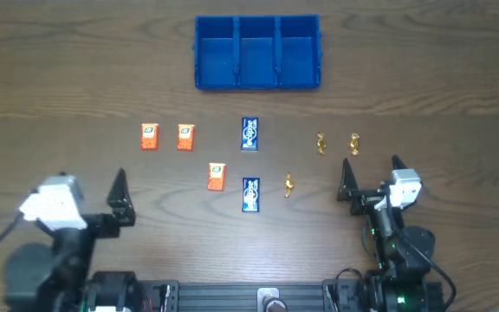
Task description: Sort Candies Into Trays
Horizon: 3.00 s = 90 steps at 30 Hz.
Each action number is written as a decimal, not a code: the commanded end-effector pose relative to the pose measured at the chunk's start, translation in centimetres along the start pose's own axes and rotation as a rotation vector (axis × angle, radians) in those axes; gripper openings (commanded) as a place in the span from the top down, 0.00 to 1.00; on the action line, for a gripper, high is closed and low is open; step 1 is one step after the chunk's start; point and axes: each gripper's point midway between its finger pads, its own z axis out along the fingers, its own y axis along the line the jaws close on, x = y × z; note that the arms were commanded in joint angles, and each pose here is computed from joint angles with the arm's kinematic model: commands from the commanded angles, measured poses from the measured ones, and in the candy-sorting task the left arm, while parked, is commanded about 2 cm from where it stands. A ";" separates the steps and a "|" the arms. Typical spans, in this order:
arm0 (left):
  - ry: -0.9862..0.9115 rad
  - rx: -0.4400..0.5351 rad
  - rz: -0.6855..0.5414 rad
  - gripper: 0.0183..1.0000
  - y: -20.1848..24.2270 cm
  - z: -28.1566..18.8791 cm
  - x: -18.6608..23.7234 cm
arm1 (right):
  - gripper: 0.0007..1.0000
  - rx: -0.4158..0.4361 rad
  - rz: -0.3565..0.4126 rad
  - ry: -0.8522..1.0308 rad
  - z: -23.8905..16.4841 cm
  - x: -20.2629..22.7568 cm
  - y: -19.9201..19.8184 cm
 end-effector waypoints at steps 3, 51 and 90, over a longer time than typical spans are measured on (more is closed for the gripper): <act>0.293 0.070 -0.026 0.00 -1.8 5.9 0.5 | 0.00 -0.006 0.000 0.004 0.0 0.2 0.1; 0.985 -0.205 0.009 0.16 3.9 23.2 23.4 | 0.00 -0.007 -0.001 0.003 0.0 0.2 0.1; 0.815 -0.124 -0.025 0.66 -3.7 26.7 11.1 | 0.00 -0.006 0.000 0.004 0.0 0.2 0.1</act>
